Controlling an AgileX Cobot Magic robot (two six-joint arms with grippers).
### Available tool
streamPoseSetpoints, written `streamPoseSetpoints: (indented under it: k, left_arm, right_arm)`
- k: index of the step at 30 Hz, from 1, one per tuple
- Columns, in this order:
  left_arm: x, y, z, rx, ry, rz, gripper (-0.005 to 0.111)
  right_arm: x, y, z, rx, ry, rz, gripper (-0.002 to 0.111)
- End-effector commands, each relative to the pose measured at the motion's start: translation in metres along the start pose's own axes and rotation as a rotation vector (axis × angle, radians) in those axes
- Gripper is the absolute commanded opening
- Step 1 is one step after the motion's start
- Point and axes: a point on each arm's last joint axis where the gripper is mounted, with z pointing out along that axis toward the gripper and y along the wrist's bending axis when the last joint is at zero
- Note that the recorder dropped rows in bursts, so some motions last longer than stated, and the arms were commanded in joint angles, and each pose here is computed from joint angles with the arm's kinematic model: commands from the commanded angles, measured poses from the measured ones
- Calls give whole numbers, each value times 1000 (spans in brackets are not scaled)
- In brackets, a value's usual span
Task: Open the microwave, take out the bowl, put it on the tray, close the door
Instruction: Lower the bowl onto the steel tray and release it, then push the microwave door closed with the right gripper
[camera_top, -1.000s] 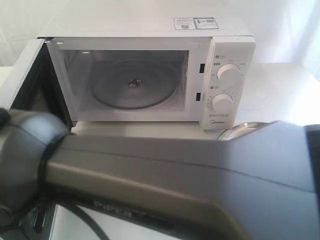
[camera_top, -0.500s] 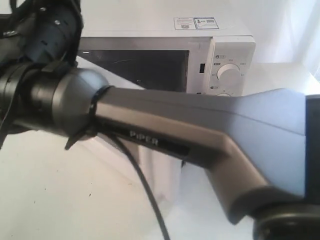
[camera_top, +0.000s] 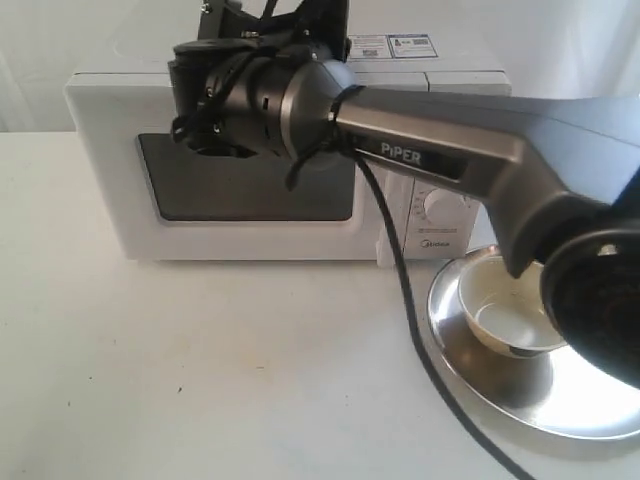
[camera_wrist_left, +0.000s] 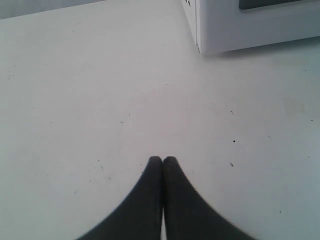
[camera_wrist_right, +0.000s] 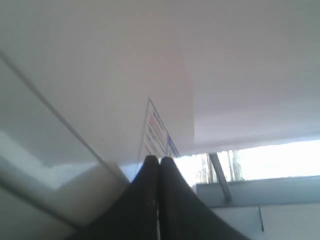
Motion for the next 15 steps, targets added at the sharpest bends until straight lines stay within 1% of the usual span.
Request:
streamPoseSetpoints:
  k: [1,3,4,6,11,15]
  left_arm:
    - [-1,0,0,6,-4,-8,0]
    - [-1,0,0,6,-4,-8,0]
    - [-1,0,0,6,-4,-8,0]
    - [-1,0,0,6,-4,-8,0]
    - [-1,0,0,6,-4,-8,0]
    - [-1,0,0,6,-4,-8,0]
  right_arm:
    - [29,-6,48,107,72,87,0]
    - [34,-3,51,110,81,72,0]
    - [34,-1,48,114,71,45,0]
    - [31,-2,38,115,46,36,0]
    - [24,-5,-8,74,-37,23,0]
    - [32,-10,-53,41,-122,23,0]
